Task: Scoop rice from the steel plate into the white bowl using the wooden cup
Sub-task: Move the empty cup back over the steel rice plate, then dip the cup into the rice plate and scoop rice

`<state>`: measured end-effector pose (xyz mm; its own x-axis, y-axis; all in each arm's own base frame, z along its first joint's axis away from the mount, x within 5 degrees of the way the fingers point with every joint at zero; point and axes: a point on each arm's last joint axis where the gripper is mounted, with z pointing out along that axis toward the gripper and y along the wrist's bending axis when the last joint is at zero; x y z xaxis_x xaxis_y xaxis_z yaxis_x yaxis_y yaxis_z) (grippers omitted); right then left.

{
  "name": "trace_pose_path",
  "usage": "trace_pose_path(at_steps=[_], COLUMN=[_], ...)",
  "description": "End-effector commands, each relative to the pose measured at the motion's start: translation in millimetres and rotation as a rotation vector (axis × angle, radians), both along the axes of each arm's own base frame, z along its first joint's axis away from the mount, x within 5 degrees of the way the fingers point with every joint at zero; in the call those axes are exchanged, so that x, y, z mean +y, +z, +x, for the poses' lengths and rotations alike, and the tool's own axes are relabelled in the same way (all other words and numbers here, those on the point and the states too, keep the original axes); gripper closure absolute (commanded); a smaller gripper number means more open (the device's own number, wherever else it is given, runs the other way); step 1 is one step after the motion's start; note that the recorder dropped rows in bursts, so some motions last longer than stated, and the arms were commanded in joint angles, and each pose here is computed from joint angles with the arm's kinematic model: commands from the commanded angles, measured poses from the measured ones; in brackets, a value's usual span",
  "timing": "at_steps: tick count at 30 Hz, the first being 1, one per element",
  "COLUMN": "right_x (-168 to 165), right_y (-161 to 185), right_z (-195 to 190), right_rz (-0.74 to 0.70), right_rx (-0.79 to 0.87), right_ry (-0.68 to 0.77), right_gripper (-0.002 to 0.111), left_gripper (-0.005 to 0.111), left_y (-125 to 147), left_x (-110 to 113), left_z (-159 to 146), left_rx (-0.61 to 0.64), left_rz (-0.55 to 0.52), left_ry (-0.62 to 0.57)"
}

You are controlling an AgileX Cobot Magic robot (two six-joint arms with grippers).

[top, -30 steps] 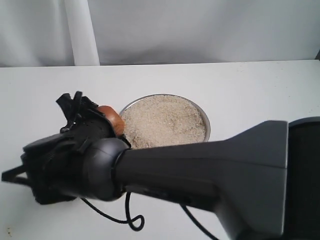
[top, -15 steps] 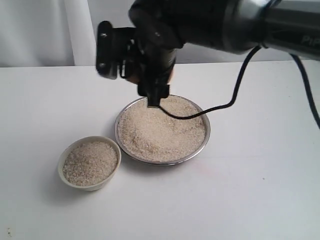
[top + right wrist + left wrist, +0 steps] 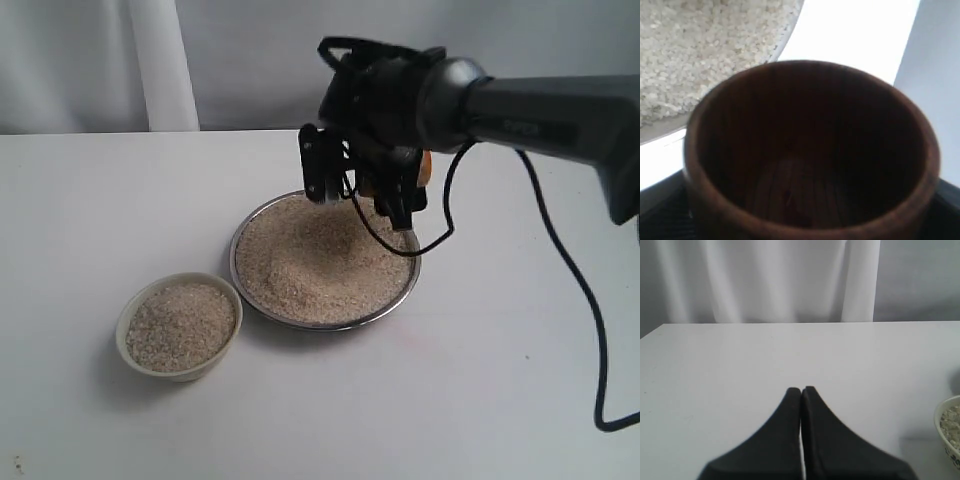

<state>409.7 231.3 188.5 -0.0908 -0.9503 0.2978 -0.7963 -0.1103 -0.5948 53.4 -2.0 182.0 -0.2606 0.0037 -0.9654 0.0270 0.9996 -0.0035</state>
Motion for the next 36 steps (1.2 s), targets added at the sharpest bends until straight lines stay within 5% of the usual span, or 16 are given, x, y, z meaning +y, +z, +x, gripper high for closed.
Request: trace_pose_path(at_steps=[1, 7, 15, 36], right_x=[7.7, 29.3, 34.3, 57.6], right_y=[-30.0, -62.8, -82.9, -103.8], right_z=[6.0, 0.8, -1.2, -15.0], right_rz=[-0.123, -0.264, -0.28, 0.126], right_rx=[-0.006, -0.018, 0.003, 0.134], right_ry=[0.082, 0.205, 0.221, 0.153], right_gripper=[0.108, 0.108, 0.108, 0.108], left_gripper=[0.107, 0.107, 0.107, 0.107], left_y=[0.1, 0.1, 0.1, 0.1], left_x=[-0.1, -0.1, -0.1, -0.1], left_z=[0.0, 0.0, 0.0, 0.0], left_rx=[-0.007, -0.007, -0.007, -0.007], left_rz=[-0.003, -0.003, -0.003, -0.003], left_ry=[-0.001, -0.001, -0.001, -0.001])
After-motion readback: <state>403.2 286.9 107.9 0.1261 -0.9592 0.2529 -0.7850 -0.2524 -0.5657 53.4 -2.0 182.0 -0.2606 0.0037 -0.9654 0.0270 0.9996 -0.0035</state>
